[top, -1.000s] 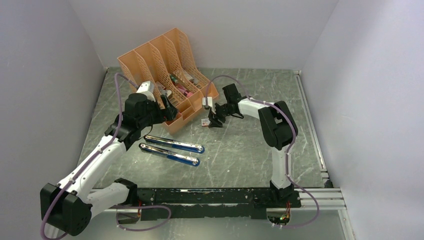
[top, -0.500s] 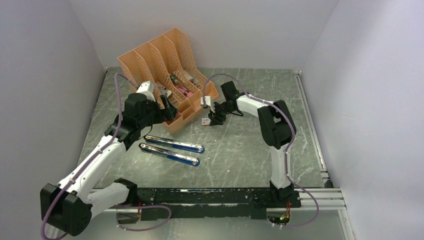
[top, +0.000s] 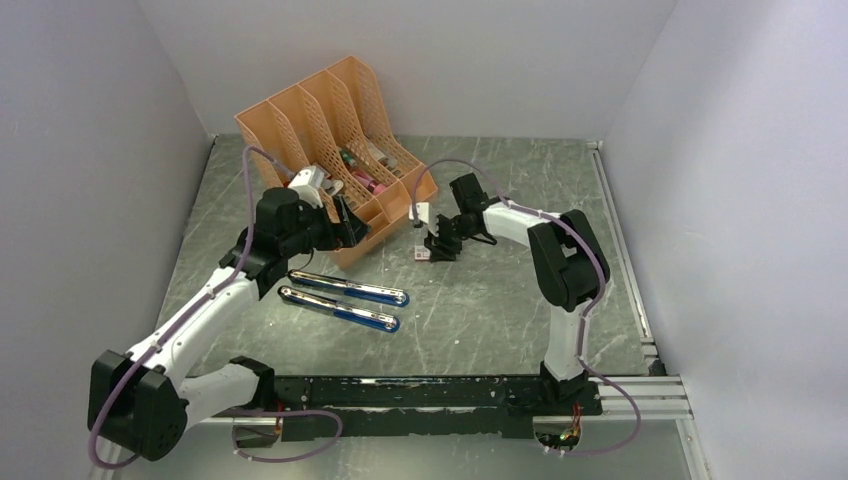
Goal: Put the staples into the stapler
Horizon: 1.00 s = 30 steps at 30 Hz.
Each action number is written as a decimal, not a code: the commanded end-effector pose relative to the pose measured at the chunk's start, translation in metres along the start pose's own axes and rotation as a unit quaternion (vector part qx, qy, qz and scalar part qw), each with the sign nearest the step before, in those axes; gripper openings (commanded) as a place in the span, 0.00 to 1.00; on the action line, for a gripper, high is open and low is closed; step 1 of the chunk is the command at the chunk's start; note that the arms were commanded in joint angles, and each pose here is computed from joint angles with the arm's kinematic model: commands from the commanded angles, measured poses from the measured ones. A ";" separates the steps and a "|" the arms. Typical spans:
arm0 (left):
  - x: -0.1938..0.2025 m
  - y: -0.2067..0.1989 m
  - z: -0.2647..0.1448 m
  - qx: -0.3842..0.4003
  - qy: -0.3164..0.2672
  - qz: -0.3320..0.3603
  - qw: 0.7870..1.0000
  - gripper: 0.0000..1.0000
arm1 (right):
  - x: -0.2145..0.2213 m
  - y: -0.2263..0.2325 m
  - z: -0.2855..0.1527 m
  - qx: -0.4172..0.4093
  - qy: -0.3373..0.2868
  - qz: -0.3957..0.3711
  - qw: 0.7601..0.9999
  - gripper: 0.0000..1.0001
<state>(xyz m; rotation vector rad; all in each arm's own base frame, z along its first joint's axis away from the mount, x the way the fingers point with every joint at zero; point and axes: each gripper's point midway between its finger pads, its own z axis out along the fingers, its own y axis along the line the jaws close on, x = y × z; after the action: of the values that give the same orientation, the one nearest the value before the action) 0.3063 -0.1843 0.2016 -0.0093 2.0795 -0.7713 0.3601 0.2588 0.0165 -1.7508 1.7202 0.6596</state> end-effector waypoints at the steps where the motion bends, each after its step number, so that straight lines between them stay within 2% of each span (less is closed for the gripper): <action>1: 0.011 -0.024 0.010 0.089 0.020 -0.010 0.996 0.86 | 0.027 0.027 -0.009 -0.003 0.049 0.041 0.998 0.41; 5: 0.024 -0.028 0.025 0.109 0.052 -0.027 0.992 0.77 | 0.029 0.040 -0.021 0.013 0.052 0.045 0.998 0.41; 11: 0.053 -0.029 0.054 0.095 0.094 -0.059 0.989 0.78 | 0.039 0.068 -0.033 0.025 0.052 0.053 0.997 0.41; 15: 0.070 -0.031 0.071 0.097 0.123 -0.093 0.983 0.73 | 0.048 0.083 -0.038 0.030 0.057 0.059 0.996 0.41; 22: 0.091 -0.046 0.101 0.109 0.159 -0.108 0.975 0.61 | 0.044 0.088 -0.041 0.041 0.039 0.056 0.997 0.41; 30: 0.119 -0.053 0.120 0.125 0.195 -0.145 0.962 0.56 | 0.039 0.085 -0.041 0.054 0.024 0.051 0.997 0.41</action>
<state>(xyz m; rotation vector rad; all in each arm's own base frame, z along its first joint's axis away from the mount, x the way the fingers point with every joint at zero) 0.3090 -0.3022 0.0805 -0.0468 2.4070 -1.1835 0.2795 0.2075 0.0160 -1.6375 1.8360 0.5717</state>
